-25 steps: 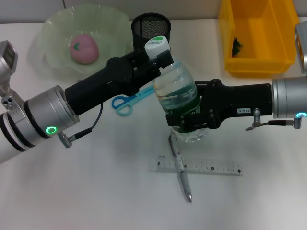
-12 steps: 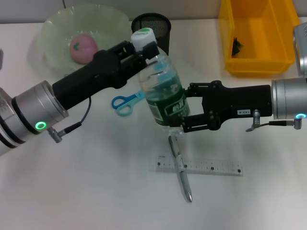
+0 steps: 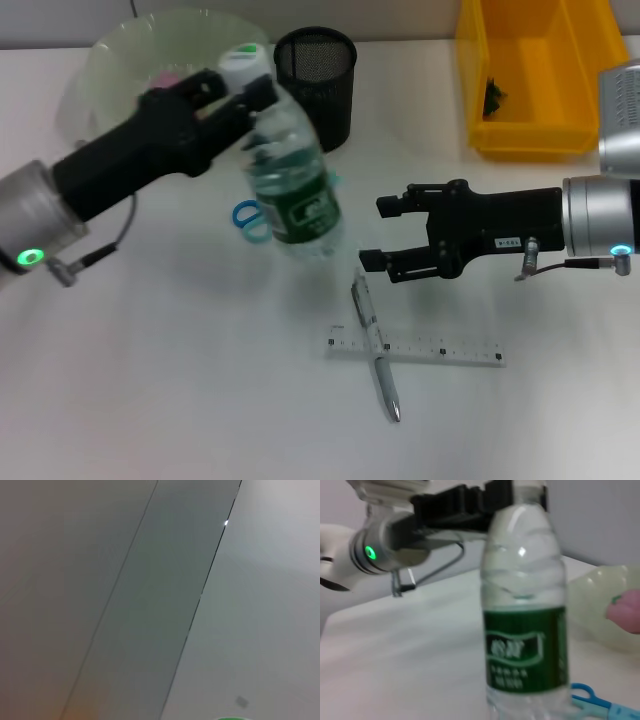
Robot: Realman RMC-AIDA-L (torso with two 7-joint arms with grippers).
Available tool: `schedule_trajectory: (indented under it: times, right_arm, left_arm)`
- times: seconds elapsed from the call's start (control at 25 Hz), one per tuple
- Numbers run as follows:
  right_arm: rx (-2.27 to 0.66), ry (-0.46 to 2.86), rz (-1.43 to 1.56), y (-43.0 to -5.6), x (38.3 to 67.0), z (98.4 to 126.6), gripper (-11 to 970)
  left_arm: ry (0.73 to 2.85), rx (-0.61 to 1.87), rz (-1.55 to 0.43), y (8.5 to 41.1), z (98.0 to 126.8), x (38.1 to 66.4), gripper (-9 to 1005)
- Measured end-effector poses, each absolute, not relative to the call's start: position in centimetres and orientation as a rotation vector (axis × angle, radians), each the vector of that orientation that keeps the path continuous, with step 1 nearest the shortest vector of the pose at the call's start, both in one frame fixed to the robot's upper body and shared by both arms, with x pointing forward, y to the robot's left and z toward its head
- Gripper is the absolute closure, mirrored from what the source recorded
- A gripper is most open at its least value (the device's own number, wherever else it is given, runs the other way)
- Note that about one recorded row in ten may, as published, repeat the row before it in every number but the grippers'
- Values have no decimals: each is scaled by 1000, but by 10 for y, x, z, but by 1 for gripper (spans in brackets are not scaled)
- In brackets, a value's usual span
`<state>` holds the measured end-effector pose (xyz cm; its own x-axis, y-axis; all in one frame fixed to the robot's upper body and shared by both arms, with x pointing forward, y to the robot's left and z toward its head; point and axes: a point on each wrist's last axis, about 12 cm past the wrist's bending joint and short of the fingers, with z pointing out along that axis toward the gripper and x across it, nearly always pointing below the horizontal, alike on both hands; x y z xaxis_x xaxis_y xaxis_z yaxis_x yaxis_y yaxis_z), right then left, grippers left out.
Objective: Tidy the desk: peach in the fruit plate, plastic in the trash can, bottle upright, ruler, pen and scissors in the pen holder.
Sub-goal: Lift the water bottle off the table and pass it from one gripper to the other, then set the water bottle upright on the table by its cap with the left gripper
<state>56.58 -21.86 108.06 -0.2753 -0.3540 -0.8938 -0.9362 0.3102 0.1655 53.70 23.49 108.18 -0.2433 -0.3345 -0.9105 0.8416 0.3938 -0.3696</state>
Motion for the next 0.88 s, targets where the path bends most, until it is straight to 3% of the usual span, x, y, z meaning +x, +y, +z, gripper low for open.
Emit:
schedule_trajectory:
  times: [0.08,0.12,0.2,0.4,0.88]
  right_arm:
    - [-1152,1802,925,-220,566,1078,160]
    - [-1154,1801,921,-220,565,1077,160]
    - [-1160,1792,914,-221,564,1076,160]
    - [-1171,1769,906,-221,561,1073,160]
    - [-1181,1712,929,-217,555,1069,160]
  left_arm:
    - [1409,492,-1190,235,1082,537,570]
    - [1388,523,-1086,262,1086,530,570]
    - [1388,523,-1086,262,1086,530,570]
    - [1361,505,-879,299,1085,517,569]
    - [1463,318,-592,337,1068,517,569]
